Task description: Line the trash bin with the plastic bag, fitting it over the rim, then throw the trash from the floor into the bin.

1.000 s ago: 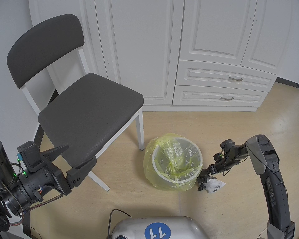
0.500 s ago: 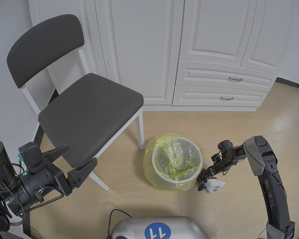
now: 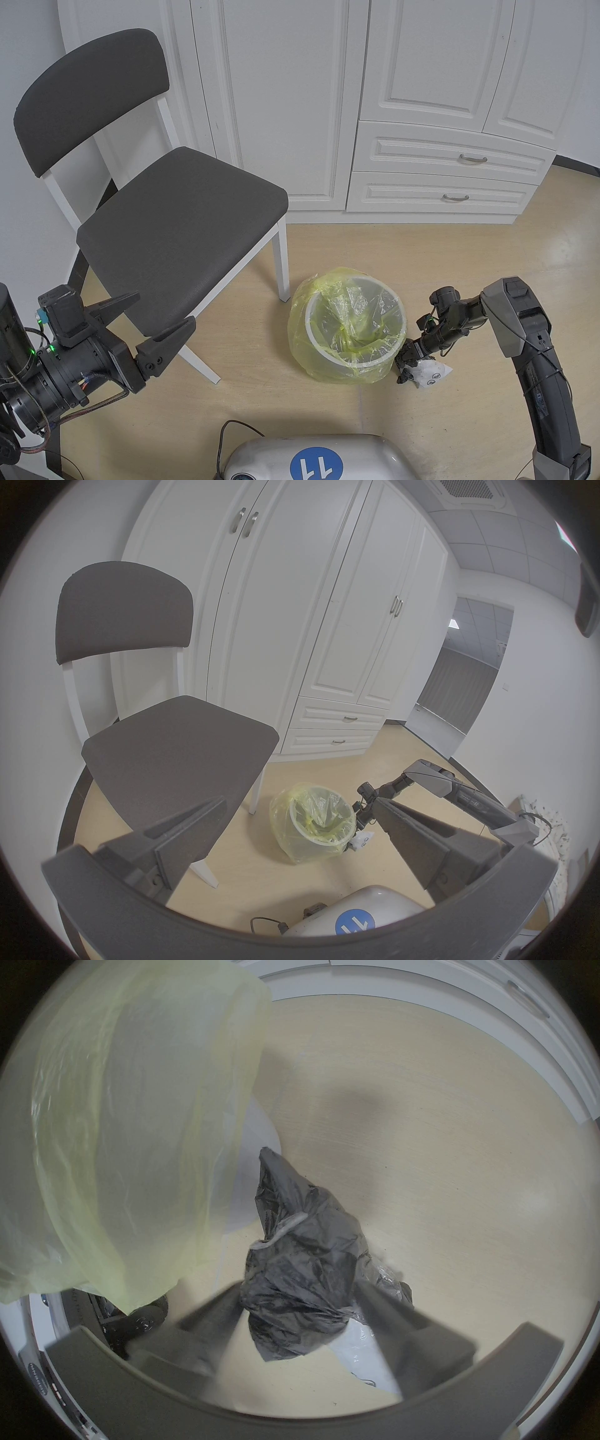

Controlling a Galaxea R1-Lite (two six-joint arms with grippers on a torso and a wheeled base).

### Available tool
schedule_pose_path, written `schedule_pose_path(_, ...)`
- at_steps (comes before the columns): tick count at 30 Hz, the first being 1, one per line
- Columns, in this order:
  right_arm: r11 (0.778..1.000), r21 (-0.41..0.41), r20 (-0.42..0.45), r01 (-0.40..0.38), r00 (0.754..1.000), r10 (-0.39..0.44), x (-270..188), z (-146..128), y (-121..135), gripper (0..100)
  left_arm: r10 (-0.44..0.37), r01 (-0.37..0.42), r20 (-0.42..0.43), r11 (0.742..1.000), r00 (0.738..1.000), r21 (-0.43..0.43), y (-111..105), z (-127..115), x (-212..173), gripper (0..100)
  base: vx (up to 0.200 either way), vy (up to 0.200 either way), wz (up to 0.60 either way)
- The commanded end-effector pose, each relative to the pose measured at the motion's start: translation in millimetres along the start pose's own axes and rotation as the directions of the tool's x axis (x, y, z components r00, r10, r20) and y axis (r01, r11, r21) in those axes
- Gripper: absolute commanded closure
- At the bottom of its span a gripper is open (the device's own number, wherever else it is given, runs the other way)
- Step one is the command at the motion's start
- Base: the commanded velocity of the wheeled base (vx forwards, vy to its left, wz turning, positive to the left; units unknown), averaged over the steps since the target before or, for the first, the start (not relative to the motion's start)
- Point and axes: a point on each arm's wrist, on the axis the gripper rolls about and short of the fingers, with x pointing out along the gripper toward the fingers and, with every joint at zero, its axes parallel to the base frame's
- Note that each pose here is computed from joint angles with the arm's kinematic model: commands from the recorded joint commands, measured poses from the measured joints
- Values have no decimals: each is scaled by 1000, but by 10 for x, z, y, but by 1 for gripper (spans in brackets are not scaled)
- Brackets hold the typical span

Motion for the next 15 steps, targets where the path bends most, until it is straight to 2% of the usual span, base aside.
schedule_pose_path(1,1000,1,-3,-3,1000,3,12,-11,0,100,2,-2,-3,1000,1000,-1,2,-5,8,0,0,0,0)
schedule_pose_path(15,1000,26,1,7,1000,-7,-82,7,-82,100,3,-3,-22,1000,1000,-1,4,-43,15,0,0,0,0)
